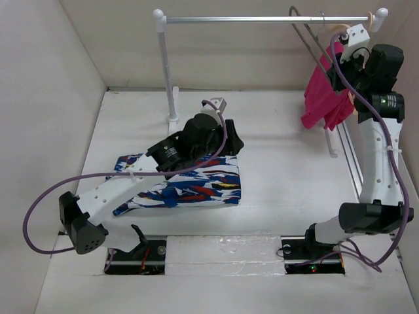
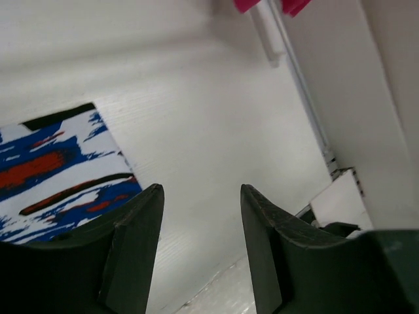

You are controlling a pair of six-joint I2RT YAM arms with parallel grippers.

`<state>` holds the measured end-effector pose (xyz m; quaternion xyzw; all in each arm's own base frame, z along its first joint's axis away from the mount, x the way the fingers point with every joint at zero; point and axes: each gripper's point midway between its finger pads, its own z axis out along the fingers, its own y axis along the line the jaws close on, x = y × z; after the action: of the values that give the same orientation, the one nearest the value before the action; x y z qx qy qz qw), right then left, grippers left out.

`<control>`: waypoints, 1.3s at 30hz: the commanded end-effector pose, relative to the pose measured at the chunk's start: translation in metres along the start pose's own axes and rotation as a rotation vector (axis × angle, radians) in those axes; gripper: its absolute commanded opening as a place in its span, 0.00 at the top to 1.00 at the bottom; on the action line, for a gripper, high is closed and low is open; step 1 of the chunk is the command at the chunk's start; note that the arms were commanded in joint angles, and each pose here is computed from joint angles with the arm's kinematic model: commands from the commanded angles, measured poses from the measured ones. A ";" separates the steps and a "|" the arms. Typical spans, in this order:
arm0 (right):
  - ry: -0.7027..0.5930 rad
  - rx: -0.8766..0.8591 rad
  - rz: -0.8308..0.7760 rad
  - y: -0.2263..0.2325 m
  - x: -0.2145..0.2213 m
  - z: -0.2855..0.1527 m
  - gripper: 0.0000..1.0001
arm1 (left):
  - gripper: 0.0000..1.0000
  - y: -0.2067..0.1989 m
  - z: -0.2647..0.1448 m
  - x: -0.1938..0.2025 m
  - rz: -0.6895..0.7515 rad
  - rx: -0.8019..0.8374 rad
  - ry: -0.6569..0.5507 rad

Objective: Place the trousers on the hanger
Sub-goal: Grab a hanger with the right arm, then place trousers on hanger

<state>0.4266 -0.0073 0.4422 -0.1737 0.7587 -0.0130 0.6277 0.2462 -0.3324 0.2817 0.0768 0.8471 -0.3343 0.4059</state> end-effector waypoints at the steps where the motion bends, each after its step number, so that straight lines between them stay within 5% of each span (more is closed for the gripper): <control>1: -0.105 0.077 -0.019 -0.007 -0.023 -0.020 1.00 | 0.53 -0.032 -0.010 -0.038 -0.006 0.090 -0.071; 14: 0.013 -0.033 -0.048 0.076 0.081 -0.035 1.00 | 0.45 -0.102 0.028 -0.085 -0.081 0.252 -0.089; 27: 0.172 -0.142 0.059 0.162 0.202 -0.072 1.00 | 0.42 -0.070 0.131 0.003 -0.301 0.212 0.058; 39: 0.268 -0.175 0.045 0.207 0.249 -0.078 1.00 | 0.42 -0.065 0.152 0.036 -0.393 0.262 0.070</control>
<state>0.2553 0.1019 0.1606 -0.2373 0.8485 0.0535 0.4699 0.2951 -0.4743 0.2087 -0.0180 0.8333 -0.4728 0.2860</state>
